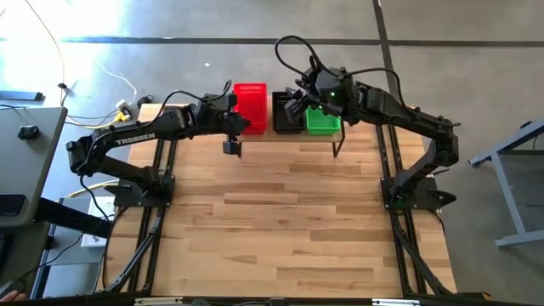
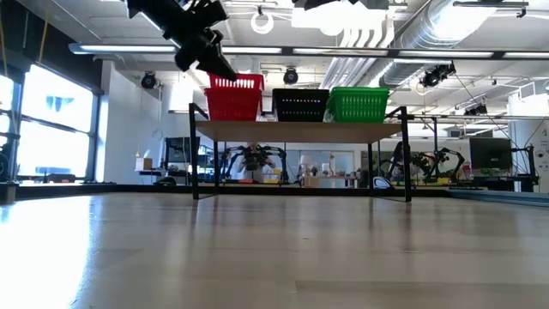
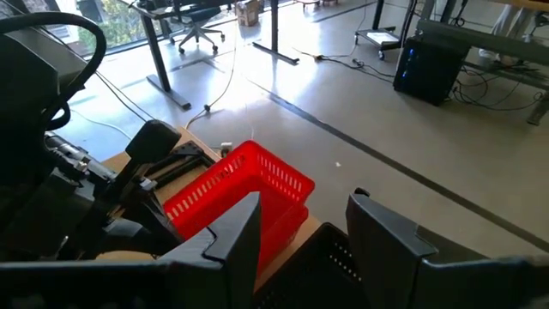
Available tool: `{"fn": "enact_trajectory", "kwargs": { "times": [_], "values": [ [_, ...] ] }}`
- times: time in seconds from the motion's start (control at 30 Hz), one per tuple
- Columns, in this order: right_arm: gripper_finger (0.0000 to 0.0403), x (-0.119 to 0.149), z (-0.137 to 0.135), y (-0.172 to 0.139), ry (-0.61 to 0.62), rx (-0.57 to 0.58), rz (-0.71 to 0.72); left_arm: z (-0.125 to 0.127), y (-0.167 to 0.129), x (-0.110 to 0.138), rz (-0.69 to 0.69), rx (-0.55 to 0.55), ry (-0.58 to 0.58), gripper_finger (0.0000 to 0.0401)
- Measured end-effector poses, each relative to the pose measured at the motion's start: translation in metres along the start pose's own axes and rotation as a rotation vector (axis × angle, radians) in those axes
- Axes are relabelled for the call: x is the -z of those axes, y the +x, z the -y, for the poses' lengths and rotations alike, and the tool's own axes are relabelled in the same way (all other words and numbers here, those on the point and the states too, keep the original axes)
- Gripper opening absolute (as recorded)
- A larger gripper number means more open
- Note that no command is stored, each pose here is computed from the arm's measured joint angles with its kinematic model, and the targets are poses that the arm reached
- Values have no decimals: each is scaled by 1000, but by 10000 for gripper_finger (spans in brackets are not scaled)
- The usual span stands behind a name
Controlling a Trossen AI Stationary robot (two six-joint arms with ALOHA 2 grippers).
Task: Stack baskets on shelf by color
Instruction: Stack the red bin on the stacked red bins on the shelf
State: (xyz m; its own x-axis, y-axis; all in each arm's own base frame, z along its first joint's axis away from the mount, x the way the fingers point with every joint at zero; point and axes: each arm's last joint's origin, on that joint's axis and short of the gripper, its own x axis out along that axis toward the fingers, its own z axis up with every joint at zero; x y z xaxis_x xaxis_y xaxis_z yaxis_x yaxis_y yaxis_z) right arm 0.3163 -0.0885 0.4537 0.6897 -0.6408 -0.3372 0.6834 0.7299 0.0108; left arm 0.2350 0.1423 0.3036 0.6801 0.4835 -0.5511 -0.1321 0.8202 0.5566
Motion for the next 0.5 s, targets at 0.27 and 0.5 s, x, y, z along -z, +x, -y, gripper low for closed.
{"fn": "enact_trajectory", "kwargs": {
  "times": [0.27,0.5],
  "values": [
    [156,-1,3,1,7,7,0,1,0,0,-3,4,34,51],
    [156,-1,3,2,12,7,0,-1,-2,1,-33,-41,32,103]
  ]
}}
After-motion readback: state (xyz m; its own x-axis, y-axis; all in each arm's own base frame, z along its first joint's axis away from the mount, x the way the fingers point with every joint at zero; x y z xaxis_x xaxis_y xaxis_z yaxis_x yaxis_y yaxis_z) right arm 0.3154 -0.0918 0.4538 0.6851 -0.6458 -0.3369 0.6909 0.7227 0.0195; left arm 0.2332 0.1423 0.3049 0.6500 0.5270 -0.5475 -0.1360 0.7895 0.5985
